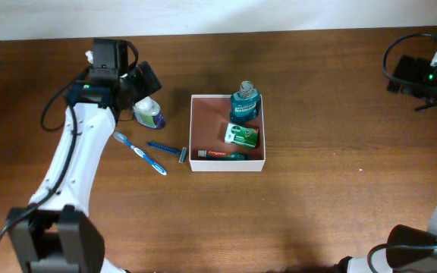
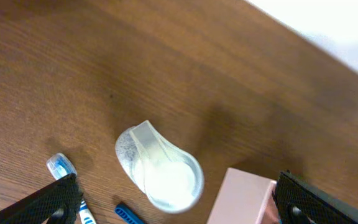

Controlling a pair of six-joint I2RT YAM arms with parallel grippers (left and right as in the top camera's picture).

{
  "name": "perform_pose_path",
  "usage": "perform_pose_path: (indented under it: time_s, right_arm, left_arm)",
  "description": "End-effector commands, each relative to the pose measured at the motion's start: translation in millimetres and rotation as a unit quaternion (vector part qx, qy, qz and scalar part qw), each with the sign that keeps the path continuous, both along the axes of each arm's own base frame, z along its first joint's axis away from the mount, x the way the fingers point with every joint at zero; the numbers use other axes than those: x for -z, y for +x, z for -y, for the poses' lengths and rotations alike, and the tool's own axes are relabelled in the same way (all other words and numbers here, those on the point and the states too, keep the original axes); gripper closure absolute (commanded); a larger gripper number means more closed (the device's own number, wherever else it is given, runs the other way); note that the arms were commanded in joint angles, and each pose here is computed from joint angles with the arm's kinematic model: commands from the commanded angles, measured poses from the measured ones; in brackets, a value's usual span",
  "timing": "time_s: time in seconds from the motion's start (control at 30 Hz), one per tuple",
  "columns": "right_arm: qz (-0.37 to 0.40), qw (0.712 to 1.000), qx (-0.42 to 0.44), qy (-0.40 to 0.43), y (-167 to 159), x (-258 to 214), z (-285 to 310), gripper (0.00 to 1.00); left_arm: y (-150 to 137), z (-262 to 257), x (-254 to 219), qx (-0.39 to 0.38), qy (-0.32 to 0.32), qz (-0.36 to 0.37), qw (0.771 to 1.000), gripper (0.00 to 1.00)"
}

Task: Pack container
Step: 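Lower the left gripper and close it on the soap bottle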

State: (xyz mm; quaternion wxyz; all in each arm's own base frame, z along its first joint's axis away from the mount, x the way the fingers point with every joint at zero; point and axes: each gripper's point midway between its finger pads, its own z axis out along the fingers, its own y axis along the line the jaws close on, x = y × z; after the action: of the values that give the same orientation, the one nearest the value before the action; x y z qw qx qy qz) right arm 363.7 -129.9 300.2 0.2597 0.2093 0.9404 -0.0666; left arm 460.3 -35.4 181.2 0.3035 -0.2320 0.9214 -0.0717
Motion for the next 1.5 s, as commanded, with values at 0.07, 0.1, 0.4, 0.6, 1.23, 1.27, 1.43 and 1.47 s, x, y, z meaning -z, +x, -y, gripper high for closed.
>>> perform_pose_path:
  time_s: [0.07,0.1,0.4,0.6,1.23,1.27,1.43,1.47]
  right_arm:
    - [0.003,1.000,0.006,0.005,1.9,0.2,1.1,0.01]
    - [0.003,1.000,0.006,0.005,1.9,0.2,1.1,0.01]
    - [0.003,1.000,0.006,0.005,1.9,0.2,1.1,0.01]
    - [0.002,1.000,0.006,0.005,1.9,0.3,1.1,0.01]
    - [0.003,1.000,0.006,0.005,1.9,0.2,1.1,0.01]
    - [0.003,1.000,0.006,0.005,1.9,0.2,1.1,0.01]
    - [0.003,1.000,0.006,0.005,1.9,0.2,1.1,0.01]
    - [0.003,1.000,0.006,0.005,1.9,0.2,1.1,0.01]
  left_arm:
    - [7.2,-6.1,6.5,-0.014,0.008,0.001,1.000,0.01]
    - [7.7,-6.0,6.3,-0.014,0.007,0.002,1.000,0.01]
    - [10.2,-5.6,22.2,-0.014,0.009,-0.015,1.000,0.04]
    - [13.6,-5.4,32.4,-0.014,0.010,-0.022,1.000,0.18]
    - [19.4,-4.8,29.3,-0.014,0.008,-0.009,1.000,0.35]
    - [19.0,-4.8,30.1,-0.014,0.009,-0.011,1.000,0.38]
    - [17.6,-5.0,32.1,-0.014,0.009,-0.015,1.000,0.39]
    - [17.6,-5.0,32.1,-0.014,0.009,-0.015,1.000,0.39]
